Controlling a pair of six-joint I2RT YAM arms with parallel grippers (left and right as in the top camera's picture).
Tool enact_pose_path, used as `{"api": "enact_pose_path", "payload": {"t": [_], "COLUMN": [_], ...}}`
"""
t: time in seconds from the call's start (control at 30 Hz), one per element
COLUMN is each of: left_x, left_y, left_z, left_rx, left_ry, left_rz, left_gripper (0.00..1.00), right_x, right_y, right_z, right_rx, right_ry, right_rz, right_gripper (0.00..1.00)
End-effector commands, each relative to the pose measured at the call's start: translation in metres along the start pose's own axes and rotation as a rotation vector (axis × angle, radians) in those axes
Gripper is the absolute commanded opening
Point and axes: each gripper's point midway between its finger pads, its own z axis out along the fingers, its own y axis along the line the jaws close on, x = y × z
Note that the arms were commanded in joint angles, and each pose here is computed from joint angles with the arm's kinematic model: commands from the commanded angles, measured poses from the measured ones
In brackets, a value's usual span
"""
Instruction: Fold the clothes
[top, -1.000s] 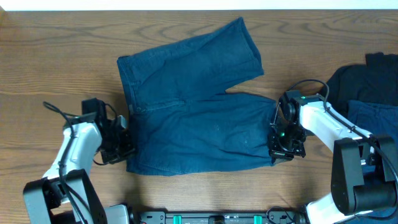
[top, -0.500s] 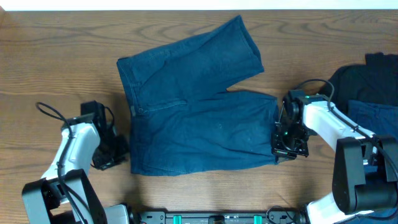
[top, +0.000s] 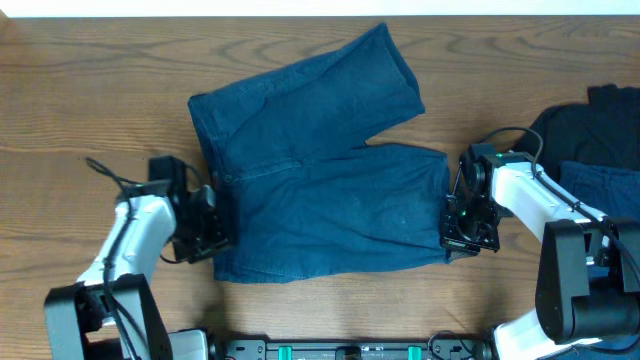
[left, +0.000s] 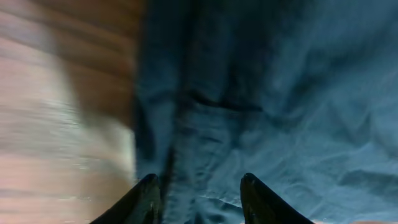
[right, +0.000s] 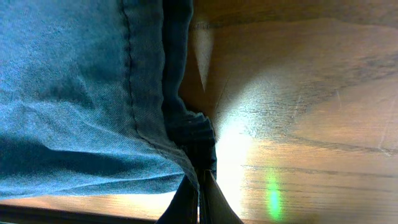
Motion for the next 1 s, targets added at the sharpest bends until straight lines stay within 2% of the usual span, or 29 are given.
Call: {"api": "enact_pose_path", "payload": {"t": [0.0,0.07,0.2,0.33,0.5,0.83,0.97], "left_x": [0.01,0.011,0.012,0.012,0.008,-0.024,-0.021], "left_y": [0.002,0.01,0.019,0.02,0.027,0.053,0.062], "left_z": [0.008,0.009,0.009,0.009,0.001,-0.054,-0.057], "left_rx": [-0.039,-0.091,-0.136,-0.142,-0.197,-0.298,-0.318], "left_ry": [0.019,0.022,0.019,0.017,0.008,-0.092,-0.083], "left_rz": [0.039,0.033,0.006,0.005,-0.013,-0.164,-0.202], "left_gripper": [0.44,0.43,0.29,0.06,0.06,0.06,0.06], "right_x": [-0.007,-0.007,-0.008,-0.008,-0.009,-0.013,-0.011], "right_y": [-0.001,-0.001,0.0,-0.001,-0.002,-0.013,-0.013], "right_z": [-0.006,-0.006,-0.006,-0.006,-0.006,-0.008,-0.008], "right_rx": [0.001,0.001,0.0,0.001,0.005,0.024,0.026], "right_ry": [-0.031,-0.031,-0.032,-0.033,-0.039,-0.05,-0.042], "right_rz": [0.009,0.01,0.009,0.01,0.013,0.053,0.054], "right_gripper": [0.01,0.01,0.01,0.01,0.01,0.01,0.02]}}
